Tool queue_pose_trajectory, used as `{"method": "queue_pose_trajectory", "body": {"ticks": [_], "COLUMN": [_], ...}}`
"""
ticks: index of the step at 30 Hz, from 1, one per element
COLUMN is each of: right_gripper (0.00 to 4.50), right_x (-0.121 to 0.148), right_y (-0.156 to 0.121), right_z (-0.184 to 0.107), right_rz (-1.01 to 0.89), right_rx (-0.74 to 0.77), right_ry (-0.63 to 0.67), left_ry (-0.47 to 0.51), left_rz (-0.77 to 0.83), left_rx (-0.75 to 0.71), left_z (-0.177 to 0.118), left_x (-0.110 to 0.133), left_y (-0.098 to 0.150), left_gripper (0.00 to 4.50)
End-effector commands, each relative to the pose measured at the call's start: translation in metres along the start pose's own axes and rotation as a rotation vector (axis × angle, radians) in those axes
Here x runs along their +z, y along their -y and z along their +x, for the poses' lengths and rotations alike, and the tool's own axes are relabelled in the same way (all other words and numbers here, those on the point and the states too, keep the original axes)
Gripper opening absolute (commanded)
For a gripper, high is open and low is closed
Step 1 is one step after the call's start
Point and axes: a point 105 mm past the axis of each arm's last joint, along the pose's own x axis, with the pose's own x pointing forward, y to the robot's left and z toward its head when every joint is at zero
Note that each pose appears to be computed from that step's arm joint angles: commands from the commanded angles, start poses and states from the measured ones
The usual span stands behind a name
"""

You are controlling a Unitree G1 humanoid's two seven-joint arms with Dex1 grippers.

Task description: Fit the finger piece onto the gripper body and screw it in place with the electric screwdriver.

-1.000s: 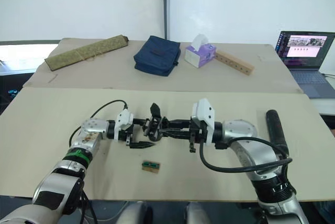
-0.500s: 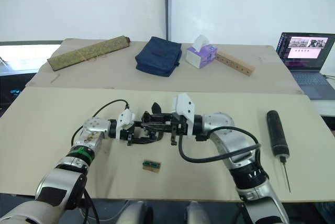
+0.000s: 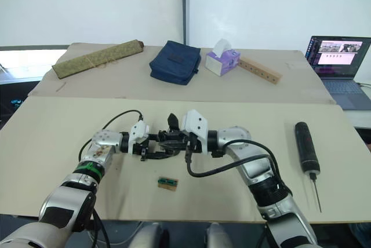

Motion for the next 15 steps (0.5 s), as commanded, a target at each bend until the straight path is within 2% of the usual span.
{"method": "queue_pose_trajectory", "body": {"ticks": [1, 15], "right_gripper": [0.33, 0.33], "right_x": [0.000, -0.019], "right_y": [0.005, 0.005], "right_z": [0.002, 0.000], "right_rz": [-0.001, 0.126], "right_rx": [-0.021, -0.058], "right_ry": [-0.018, -0.102], "left_ry": [-0.055, -0.045], "left_rz": [-0.032, -0.049], "left_rx": [-0.037, -0.033], "left_z": [0.004, 0.003], "left_x": [-0.013, -0.014], "left_y": [0.009, 0.011], "left_gripper": [2.31, 2.31]}}
